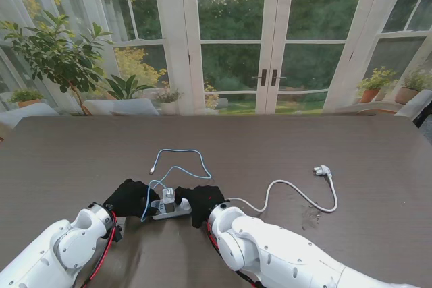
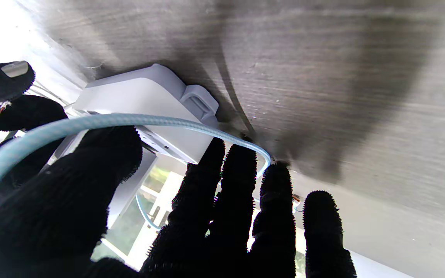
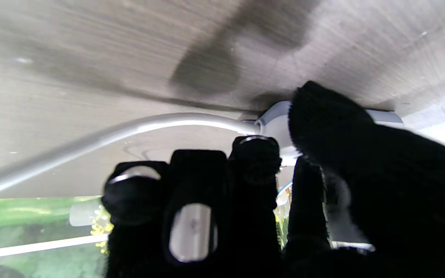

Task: Set up the charging station

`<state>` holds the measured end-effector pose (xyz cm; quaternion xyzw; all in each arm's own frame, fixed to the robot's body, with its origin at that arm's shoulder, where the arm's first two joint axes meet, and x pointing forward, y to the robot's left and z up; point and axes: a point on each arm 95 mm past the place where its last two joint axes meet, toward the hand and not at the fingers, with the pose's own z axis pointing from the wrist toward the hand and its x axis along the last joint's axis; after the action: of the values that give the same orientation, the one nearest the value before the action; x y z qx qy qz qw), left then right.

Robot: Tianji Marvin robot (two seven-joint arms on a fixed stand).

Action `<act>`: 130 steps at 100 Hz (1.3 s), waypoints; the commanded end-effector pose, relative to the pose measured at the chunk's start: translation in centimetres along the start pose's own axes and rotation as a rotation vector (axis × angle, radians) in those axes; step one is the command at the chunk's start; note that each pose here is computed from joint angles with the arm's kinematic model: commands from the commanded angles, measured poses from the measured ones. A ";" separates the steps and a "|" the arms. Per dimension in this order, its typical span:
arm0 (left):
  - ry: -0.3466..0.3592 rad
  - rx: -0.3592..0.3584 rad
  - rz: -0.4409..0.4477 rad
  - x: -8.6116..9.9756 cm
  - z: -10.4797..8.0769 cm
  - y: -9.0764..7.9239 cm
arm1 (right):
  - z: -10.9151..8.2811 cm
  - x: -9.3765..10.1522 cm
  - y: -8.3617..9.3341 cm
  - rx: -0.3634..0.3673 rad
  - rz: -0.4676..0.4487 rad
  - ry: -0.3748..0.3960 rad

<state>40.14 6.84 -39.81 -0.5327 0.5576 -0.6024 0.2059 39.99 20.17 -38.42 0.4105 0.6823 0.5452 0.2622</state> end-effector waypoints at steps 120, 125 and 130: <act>-0.043 0.218 -0.044 1.5 -1.9 -4.2 | -2.8 -3.0 4.0 -0.183 0.155 -0.138; -0.051 0.244 -0.052 1.7 -2.2 -4.6 | -3.2 -3.3 4.3 -0.205 0.175 -0.145; -0.059 0.268 -0.056 1.7 -2.4 -5.0 | -3.6 -3.6 4.6 -0.232 0.200 -0.149</act>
<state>39.21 8.04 -34.71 -0.5298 0.4626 -0.6563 0.2732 40.88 15.53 -33.59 0.4783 0.5517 0.6066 0.3145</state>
